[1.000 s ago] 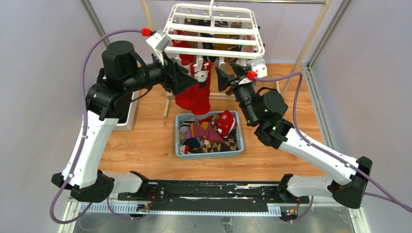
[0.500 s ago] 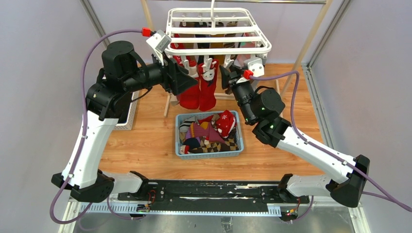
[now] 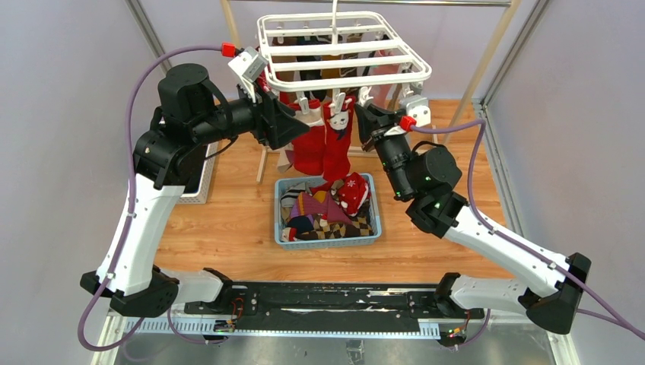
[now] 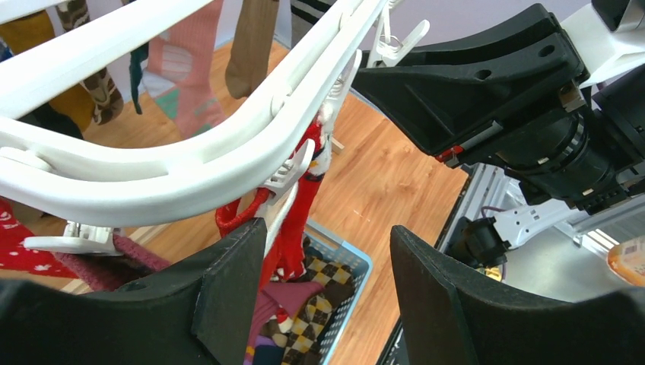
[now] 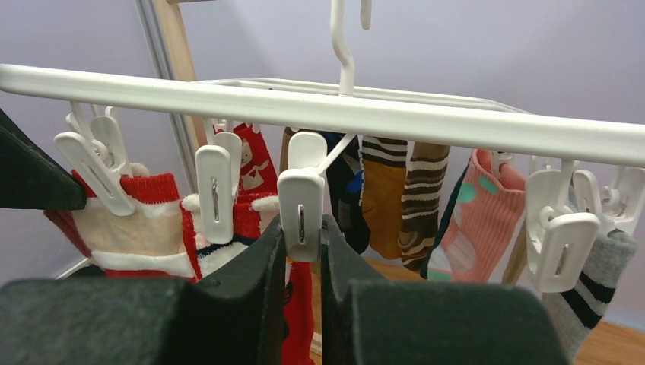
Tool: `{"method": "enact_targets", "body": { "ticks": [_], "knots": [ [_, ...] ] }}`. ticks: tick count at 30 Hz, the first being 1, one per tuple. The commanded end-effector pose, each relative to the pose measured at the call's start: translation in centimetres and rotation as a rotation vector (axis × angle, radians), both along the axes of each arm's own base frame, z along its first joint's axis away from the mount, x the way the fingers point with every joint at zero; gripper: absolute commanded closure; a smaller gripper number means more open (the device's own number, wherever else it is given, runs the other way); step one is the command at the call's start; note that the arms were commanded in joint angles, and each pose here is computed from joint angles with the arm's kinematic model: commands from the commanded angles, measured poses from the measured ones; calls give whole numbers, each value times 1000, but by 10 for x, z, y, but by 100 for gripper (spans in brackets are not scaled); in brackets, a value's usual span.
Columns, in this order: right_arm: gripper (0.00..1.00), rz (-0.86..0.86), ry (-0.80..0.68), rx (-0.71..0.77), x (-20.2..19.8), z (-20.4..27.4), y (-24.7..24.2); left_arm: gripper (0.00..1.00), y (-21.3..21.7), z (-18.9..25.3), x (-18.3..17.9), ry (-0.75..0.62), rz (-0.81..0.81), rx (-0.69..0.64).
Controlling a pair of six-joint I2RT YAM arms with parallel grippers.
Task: Clip the socks to the hanger
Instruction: Open the clamp at the hanger.
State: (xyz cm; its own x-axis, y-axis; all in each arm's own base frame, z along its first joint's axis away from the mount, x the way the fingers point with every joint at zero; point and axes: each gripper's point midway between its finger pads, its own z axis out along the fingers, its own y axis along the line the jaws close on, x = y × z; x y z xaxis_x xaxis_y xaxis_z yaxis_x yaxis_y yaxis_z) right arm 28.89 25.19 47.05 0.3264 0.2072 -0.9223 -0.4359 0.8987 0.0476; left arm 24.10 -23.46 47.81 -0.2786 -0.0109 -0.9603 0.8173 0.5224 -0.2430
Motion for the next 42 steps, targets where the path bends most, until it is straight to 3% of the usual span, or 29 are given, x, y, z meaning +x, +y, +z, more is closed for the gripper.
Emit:
{"method": "enact_targets", "body": {
  "ticks": [1,12,20,29,42],
  "knots": [
    [100,69,13,25,-9,0,1,35,2,12,-15,-28,-27,-18],
    [100,184,75,2,-20,-9,29,32,0,20,-36,32,-79,-76],
    [100,256,113,25,-25,-6,56,23,-7,29,-48,111,-119,-181],
    [100,341,124,38,-33,1,83,27,-28,41,-12,128,-121,-230],
    [100,421,147,19,-42,-1,98,31,-35,30,24,98,-59,-188]
  ]
}}
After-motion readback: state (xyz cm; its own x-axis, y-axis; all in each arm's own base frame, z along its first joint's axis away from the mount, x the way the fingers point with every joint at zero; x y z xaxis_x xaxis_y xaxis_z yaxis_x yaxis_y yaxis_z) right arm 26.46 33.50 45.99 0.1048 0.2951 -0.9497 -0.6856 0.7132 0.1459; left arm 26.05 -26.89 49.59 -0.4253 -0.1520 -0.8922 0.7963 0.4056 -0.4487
